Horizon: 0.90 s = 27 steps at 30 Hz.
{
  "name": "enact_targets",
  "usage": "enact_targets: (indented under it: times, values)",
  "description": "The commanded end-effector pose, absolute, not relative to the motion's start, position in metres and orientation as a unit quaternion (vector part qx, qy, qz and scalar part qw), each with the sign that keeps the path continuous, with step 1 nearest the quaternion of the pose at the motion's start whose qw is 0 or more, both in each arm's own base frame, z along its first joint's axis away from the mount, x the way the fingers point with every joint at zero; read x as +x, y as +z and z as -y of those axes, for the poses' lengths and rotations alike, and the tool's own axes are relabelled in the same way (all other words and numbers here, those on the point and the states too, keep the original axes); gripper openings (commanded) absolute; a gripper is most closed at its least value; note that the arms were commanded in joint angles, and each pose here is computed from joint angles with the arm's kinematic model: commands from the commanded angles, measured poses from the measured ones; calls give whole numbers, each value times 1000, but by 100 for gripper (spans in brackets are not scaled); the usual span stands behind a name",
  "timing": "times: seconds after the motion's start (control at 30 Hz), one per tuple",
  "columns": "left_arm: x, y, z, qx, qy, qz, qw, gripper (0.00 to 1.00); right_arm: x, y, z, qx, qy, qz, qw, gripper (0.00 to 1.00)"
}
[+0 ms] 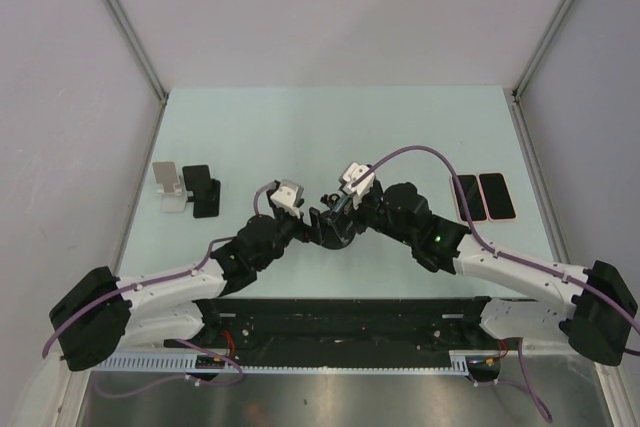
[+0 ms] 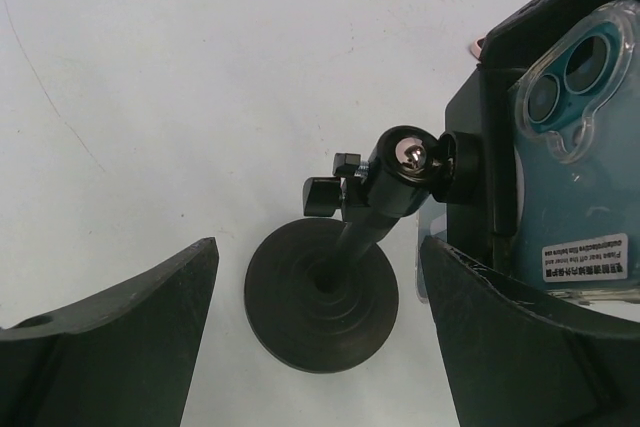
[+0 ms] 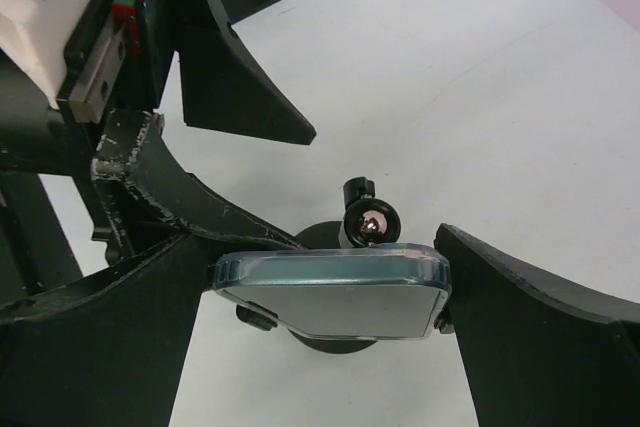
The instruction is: Remove the phone from the phone stand
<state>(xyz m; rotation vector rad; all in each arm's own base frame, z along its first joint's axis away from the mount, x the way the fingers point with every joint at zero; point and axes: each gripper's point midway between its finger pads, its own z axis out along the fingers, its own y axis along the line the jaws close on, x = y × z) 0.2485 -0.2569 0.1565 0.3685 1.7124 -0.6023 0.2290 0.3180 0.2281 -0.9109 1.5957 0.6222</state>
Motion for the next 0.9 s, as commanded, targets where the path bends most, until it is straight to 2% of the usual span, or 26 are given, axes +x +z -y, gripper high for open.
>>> enact_targets:
  times: [0.0, 0.13, 0.23, 0.33, 0.37, 0.43, 0.47, 0.53, 0.57, 0.6, 0.63, 0.87]
  values:
    - [248, 184, 269, 150, -296, -718, 612, 87, 245, 234, -315, -367, 230, -671, 602, 100]
    - [248, 186, 266, 144, -301, -716, 613, 87, 245, 222, -312, -375, 216, -678, 595, 99]
    - [247, 187, 264, 142, -303, -714, 615, 87, 244, 219, -309, -371, 217, -680, 594, 92]
    - [247, 181, 261, 148, -295, -715, 616, 87, 244, 226, -307, -362, 233, -678, 597, 75]
    - [244, 179, 262, 160, -296, -713, 615, 88, 243, 230, -307, -358, 239, -676, 599, 62]
    - [240, 178, 261, 169, -302, -702, 623, 88, 243, 236, -306, -345, 253, -675, 601, 46]
    - [237, 178, 261, 185, -303, -692, 629, 88, 242, 243, -304, -339, 259, -671, 606, 31]
    - [231, 177, 257, 197, -309, -672, 644, 88, 243, 247, -301, -325, 267, -674, 607, 19]
    - [227, 178, 258, 216, -311, -660, 649, 88, 242, 252, -300, -321, 271, -671, 612, 8]
    - [222, 173, 257, 229, -311, -655, 650, 88, 241, 252, -300, -321, 274, -671, 610, 4]
    - [219, 181, 257, 236, -317, -637, 661, 89, 241, 254, -299, -318, 275, -670, 611, 0]
    - [195, 193, 271, 331, -320, -567, 683, 89, 236, 259, -301, -312, 290, -668, 610, 0]
